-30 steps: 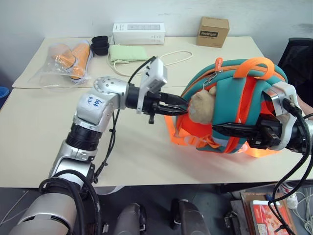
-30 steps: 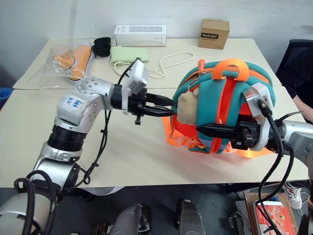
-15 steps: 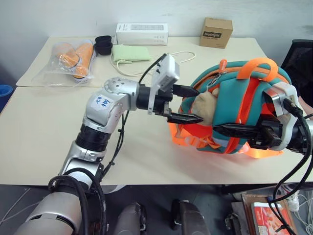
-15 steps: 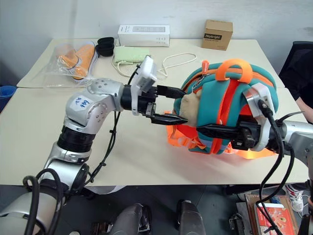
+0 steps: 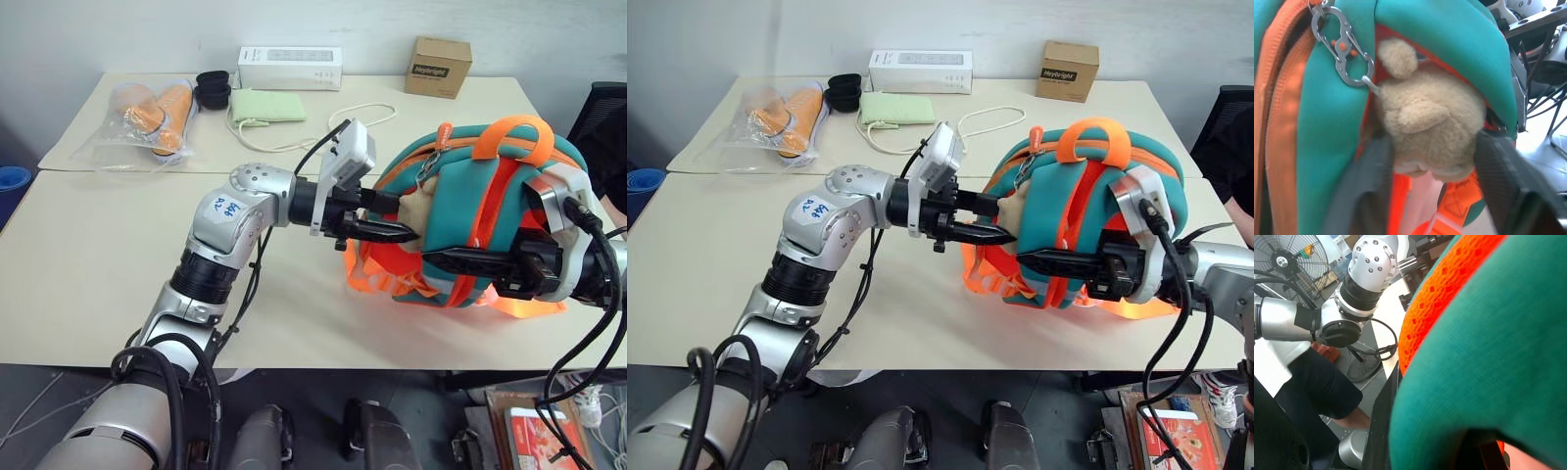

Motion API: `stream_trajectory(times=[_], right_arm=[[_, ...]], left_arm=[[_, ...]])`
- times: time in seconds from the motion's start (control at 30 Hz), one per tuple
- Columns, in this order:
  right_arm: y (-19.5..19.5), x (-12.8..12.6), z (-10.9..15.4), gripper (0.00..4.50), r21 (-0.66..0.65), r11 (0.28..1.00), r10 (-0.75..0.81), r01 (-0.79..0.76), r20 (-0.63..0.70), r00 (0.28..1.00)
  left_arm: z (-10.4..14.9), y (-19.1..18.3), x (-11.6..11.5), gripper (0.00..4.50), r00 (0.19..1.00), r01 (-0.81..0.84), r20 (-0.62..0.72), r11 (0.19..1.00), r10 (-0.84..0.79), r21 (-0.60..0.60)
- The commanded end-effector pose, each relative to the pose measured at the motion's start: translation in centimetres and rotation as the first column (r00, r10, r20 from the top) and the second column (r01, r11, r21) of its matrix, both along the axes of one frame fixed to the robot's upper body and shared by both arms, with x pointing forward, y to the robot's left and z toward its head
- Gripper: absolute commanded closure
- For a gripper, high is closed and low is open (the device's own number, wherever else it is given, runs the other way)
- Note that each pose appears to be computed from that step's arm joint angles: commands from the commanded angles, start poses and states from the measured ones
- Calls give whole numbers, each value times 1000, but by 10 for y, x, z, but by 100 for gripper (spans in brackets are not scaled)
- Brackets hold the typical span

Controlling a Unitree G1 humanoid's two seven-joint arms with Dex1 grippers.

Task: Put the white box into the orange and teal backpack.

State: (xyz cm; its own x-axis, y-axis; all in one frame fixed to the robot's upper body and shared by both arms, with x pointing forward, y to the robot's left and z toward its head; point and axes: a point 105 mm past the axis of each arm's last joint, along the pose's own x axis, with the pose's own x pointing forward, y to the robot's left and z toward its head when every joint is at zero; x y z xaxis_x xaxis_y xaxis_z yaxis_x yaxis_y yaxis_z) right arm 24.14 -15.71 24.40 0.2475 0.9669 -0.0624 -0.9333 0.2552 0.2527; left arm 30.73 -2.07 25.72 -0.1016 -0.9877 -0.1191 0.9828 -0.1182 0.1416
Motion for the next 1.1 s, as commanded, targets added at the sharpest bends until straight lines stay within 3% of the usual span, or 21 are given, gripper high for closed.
stream_trajectory(times=[0.03, 0.17, 0.4, 0.53, 0.7, 0.8, 0.97, 1.1], right_arm=[[3, -4, 9, 450, 12, 1000, 16, -17, 48, 999], [3, -3, 9, 450, 10, 1000, 10, -10, 48, 999], [-10, 0, 10, 450, 1, 999, -33, 33, 44, 998], [-22, -2, 11, 450, 25, 998, -65, 64, 38, 997], [-28, -6, 8, 450, 61, 995, -76, 73, 46, 996], [-37, -4, 14, 450, 117, 988, -108, 101, 57, 993], [-38, -3, 33, 450, 186, 977, -127, 107, 99, 987], [-34, -4, 38, 450, 183, 978, -121, 99, 117, 986]], left_arm=[[15, -4, -10, 352, 998, 53, 45, 998, -52, -25], [22, 4, -5, 439, 998, 24, 51, 999, -23, -29], [39, 62, 5, 444, 994, -16, 113, 998, 10, 53], [41, 102, 26, 444, 979, -138, 167, 981, 114, 137], [1, 147, 65, 444, 919, -344, 317, 866, 233, 362], [-32, 154, 87, 444, 887, -427, 364, 807, 285, 409], [-79, 117, 85, 444, 914, -338, 362, 834, 181, 436], [-99, 81, 77, 444, 933, -272, 335, 872, 134, 408]])
